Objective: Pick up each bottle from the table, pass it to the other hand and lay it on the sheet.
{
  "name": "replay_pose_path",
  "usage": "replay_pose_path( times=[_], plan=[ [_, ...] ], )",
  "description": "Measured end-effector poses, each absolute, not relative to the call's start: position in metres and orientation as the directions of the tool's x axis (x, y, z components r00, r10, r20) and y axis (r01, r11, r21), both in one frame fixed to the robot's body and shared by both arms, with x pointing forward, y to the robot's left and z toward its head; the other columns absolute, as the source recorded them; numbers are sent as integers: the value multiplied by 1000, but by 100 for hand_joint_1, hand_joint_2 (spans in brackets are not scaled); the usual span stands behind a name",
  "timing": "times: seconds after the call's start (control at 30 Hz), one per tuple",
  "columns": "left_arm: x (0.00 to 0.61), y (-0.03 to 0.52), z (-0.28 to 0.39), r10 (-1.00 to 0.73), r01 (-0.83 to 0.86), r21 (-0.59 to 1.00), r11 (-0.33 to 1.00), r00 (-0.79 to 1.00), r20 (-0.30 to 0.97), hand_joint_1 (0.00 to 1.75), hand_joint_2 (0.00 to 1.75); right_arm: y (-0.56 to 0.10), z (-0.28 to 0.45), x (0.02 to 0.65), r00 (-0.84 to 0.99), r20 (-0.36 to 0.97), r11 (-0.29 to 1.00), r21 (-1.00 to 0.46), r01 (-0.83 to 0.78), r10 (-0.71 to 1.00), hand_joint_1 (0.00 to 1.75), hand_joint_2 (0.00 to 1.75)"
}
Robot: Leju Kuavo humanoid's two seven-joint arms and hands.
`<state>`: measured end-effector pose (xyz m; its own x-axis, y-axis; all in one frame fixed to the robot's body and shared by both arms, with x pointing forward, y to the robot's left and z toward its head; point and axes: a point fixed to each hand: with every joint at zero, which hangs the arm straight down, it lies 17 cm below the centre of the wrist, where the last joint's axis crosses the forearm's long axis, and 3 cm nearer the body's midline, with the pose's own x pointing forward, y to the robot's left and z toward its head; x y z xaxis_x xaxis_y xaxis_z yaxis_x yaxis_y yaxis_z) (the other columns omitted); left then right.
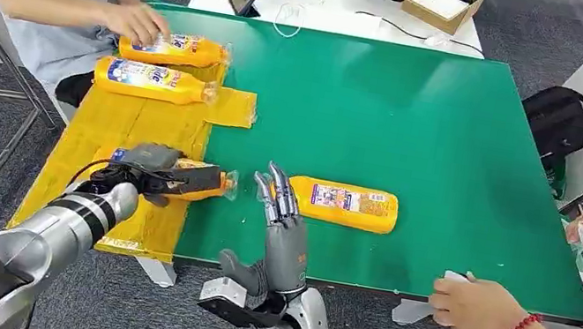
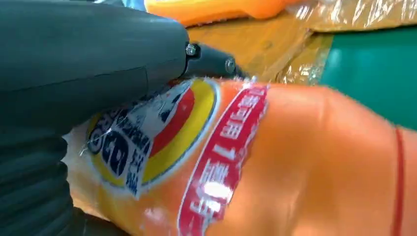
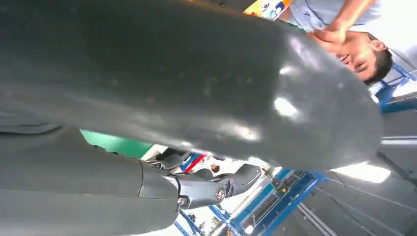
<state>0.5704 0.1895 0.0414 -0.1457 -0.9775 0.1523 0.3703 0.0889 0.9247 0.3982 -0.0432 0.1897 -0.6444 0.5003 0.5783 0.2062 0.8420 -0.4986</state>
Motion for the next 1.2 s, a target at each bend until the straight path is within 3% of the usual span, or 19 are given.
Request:
replay_pose_path(
  times=[0.37, 0.57, 0.67, 0.87, 0.97, 1.2],
  plan=[
    [567, 188, 36, -974, 410, 905, 117, -129, 185, 0, 175, -43, 187, 398, -642, 575, 836, -509, 206, 508, 0, 0],
    [565, 168, 45, -903, 435, 844, 314, -138, 407, 0, 175, -51, 183, 401, -630, 570, 825, -521, 219, 527, 0, 0],
    [559, 147, 58, -781, 464, 753, 467, -182, 597, 0, 175, -58, 180, 403, -622, 569, 819, -527, 227, 538, 0, 0],
    [555, 128, 108, -486, 437, 557, 706, -274, 830, 0, 175, -72, 174, 403, -604, 570, 810, -533, 243, 557, 0, 0],
    [552, 129, 131, -379, 419, 485, 768, -314, 871, 0, 175, -75, 173, 402, -602, 567, 807, -536, 249, 563, 0, 0],
    [544, 139, 163, -325, 358, 476, 803, -407, 854, 0, 175, -80, 175, 402, -607, 544, 793, -550, 263, 579, 0, 0]
  ],
)
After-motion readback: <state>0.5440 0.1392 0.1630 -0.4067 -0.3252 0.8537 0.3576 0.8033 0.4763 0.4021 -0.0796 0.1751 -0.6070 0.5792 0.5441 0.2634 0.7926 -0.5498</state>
